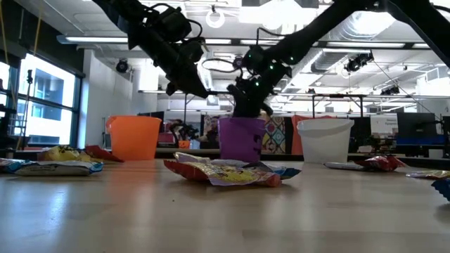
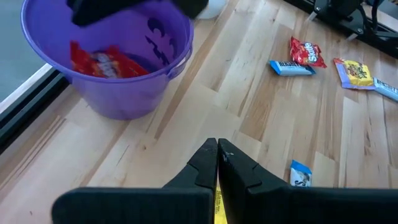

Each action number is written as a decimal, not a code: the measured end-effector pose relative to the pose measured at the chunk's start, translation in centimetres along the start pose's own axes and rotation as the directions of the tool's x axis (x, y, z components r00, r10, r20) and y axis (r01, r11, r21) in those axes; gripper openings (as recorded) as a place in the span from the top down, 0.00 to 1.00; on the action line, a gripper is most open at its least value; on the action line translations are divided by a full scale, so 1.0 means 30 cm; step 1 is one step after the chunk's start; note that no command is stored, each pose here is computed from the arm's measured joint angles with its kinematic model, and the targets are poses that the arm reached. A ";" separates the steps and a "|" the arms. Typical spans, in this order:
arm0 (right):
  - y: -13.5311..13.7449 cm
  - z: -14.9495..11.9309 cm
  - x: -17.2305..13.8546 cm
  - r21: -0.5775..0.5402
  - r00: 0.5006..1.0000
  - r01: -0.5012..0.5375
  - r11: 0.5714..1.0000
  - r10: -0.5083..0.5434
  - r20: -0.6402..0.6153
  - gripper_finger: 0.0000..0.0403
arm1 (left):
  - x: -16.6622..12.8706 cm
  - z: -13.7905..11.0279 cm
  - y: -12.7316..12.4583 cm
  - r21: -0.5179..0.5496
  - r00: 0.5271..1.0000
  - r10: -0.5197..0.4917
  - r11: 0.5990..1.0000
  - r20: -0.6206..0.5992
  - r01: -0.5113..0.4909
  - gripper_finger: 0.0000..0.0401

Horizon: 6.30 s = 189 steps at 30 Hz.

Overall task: Sort candy
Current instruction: Put the yellow candy into the white bucket

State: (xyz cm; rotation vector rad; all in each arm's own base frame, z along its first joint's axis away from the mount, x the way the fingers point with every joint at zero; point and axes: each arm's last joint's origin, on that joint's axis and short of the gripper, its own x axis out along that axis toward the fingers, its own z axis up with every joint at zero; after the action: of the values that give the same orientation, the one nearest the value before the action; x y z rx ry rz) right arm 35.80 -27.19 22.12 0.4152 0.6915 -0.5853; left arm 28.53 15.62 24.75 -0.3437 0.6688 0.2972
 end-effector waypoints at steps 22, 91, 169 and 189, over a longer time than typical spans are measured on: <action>0.159 -0.209 -0.280 -0.005 0.998 -0.021 1.000 0.022 0.062 1.00 | 0.014 -0.009 -0.094 0.087 0.999 -0.049 0.995 -0.014 0.050 1.00; 0.024 -0.495 -0.707 0.177 0.954 -0.087 0.980 0.134 -0.270 1.00 | 0.002 -0.030 -0.044 -0.087 0.995 -0.041 0.996 -0.087 0.033 1.00; 0.811 -1.212 -0.648 0.228 0.458 -0.343 0.911 0.374 -0.806 0.99 | -0.001 -0.091 -0.076 0.179 0.962 -0.052 0.978 -0.268 0.103 1.00; 0.468 -0.751 -0.742 0.448 0.959 -0.081 0.890 0.192 -0.207 1.00 | 0.002 -0.078 -0.077 0.190 0.972 -0.055 0.977 -0.228 0.099 1.00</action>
State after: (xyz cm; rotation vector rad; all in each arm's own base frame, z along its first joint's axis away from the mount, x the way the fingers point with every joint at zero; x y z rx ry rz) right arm 20.12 3.62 24.09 0.9639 0.7597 -0.5568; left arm 28.16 12.59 23.49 -0.2109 0.8958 0.1155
